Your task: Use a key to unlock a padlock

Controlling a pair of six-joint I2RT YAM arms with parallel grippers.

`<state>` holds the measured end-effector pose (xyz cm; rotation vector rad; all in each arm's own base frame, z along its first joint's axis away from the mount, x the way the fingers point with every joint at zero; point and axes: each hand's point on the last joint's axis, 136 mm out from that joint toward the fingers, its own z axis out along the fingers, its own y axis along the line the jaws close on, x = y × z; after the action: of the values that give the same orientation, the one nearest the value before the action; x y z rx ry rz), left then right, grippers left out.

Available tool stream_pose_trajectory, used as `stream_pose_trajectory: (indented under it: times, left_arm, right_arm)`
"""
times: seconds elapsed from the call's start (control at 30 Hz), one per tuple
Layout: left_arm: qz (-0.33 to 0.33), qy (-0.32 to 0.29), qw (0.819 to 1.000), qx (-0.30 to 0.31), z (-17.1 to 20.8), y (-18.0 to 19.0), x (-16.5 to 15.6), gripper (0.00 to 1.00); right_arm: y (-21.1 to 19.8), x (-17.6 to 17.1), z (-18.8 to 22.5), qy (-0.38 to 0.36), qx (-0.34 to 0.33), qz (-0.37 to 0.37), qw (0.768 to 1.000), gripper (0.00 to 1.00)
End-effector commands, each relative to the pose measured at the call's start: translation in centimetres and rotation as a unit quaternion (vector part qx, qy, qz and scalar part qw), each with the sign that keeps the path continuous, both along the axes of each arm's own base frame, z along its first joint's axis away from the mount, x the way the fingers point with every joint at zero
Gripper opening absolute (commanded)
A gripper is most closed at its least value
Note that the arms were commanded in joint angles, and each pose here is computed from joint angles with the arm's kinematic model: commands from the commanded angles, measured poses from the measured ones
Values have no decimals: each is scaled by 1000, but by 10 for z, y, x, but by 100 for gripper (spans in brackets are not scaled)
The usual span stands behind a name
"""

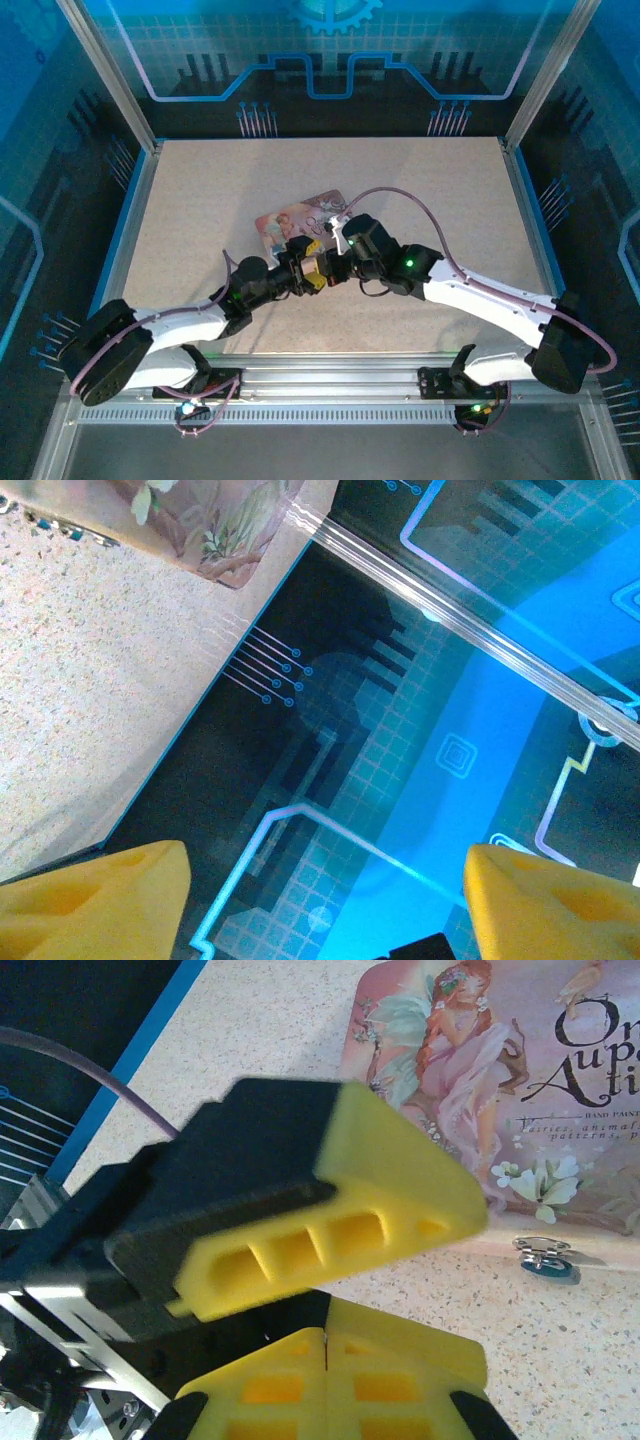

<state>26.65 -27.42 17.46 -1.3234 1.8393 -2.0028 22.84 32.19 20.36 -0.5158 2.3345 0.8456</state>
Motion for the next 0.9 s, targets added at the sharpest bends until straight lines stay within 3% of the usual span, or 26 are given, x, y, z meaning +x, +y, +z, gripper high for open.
stream_pose_trajectory:
  times: [0.0,0.23,0.87]
  left_arm:
    - [10,3,999,-53,13,-4,3,65]
    - [11,8,997,-72,5,-12,5,39]
    - [12,10,997,-72,-1,-15,6,16]
  right_arm:
    - [7,0,15,-16,21,0,1000,2]
    - [-1,-1,11,-16,15,-11,1000,3]
    - [-16,2,17,-32,11,-40,999,3]
